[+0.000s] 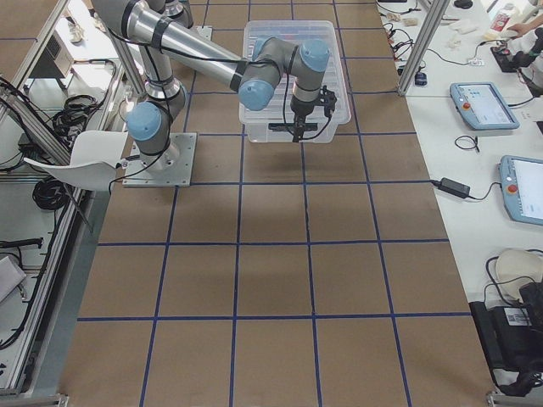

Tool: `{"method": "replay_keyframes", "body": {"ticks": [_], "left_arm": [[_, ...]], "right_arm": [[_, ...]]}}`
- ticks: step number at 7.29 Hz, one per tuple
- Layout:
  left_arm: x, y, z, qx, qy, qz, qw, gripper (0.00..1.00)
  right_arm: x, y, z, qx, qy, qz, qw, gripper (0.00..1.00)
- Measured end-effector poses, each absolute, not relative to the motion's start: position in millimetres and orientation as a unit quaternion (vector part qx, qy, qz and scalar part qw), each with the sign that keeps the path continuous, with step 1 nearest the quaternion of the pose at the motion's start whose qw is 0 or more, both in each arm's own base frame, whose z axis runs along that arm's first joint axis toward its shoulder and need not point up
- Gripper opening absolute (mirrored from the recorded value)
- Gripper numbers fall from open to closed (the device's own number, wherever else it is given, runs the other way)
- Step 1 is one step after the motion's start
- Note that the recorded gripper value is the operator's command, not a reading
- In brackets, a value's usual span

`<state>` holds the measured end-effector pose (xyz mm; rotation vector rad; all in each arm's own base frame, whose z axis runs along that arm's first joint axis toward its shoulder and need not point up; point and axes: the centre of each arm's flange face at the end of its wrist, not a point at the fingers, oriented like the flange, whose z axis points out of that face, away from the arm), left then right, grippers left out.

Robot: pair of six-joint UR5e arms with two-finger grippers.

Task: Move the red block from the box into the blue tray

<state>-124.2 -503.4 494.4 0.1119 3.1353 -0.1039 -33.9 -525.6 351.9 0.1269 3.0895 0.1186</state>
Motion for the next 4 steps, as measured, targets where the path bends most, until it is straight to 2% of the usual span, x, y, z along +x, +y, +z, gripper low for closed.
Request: {"method": "replay_keyframes", "body": {"ticks": [4], "left_arm": [[-124.2, -503.4, 494.5, 0.036, 0.999, -0.033, 0.001, 1.0]], "right_arm": [[-13.0, -526.7, 350.9, 0.032, 0.997, 0.036, 0.052, 1.0]]}}
